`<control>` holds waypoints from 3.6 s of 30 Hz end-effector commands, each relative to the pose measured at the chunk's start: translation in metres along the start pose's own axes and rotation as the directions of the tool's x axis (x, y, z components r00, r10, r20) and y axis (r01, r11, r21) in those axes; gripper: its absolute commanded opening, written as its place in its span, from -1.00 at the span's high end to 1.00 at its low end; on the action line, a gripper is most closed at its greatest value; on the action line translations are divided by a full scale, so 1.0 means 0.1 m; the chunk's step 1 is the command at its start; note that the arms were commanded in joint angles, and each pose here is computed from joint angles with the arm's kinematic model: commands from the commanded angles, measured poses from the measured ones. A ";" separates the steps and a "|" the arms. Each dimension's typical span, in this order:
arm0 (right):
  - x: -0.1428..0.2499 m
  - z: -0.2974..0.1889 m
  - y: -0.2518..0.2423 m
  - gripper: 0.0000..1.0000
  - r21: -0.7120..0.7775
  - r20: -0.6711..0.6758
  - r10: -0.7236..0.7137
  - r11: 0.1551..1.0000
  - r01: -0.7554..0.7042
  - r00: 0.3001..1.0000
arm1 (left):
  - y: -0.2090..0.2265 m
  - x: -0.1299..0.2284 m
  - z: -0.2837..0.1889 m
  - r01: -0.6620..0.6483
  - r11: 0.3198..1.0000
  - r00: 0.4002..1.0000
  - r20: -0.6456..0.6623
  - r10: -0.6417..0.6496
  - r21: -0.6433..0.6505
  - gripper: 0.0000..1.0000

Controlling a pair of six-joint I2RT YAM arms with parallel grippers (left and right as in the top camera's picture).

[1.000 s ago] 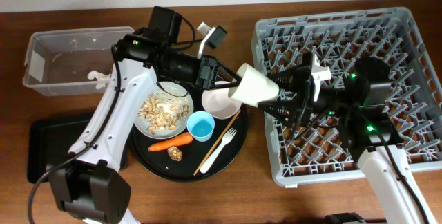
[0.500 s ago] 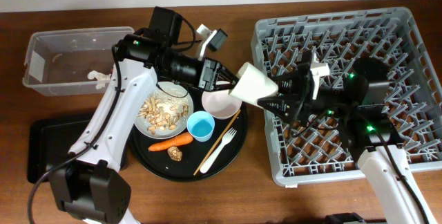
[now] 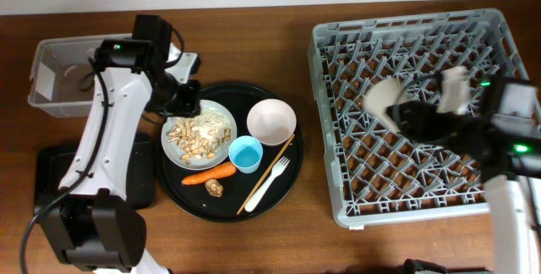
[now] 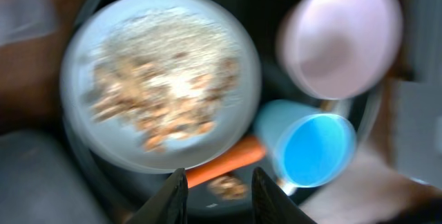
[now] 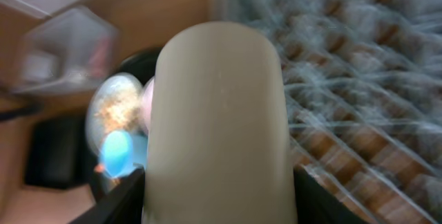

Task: Sort waste into correct bins and load items into the dishwasher rack
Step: 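Place the white cup in the rack's right side with right gripper, then grasp the blue cup on the tray with left gripper, then hand the blue cup from left gripper to right gripper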

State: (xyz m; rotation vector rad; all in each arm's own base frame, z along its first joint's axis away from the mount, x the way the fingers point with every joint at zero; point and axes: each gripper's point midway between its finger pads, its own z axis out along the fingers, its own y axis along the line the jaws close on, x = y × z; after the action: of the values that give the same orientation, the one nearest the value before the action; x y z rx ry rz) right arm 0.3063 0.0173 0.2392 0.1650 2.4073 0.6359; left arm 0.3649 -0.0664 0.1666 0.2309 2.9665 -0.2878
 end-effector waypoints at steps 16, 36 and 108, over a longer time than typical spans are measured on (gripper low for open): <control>0.01 -0.96 -2.25 0.12 0.707 0.071 0.536 0.568 -0.422 0.841 | 0.30 0.01 -0.03 0.043 0.991 0.999 -0.003 -0.044 -0.126 0.39; 0.19 -0.63 -2.52 -0.77 0.657 0.015 0.666 0.556 -0.509 0.746 | 0.25 0.01 -0.03 0.049 0.993 0.999 -0.002 -0.049 -0.103 0.36; 0.05 -0.13 1.90 -0.98 -0.777 0.187 -0.561 0.418 0.471 0.806 | -2.06 -0.07 -1.26 -0.492 0.246 0.871 0.467 0.155 0.835 1.00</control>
State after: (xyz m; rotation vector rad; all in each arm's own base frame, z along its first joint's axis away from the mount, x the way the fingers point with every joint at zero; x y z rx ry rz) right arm 0.2933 0.1639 0.3274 -0.9302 1.9233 1.2959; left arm 0.3302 -0.2335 0.3181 0.7975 1.9822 -1.7450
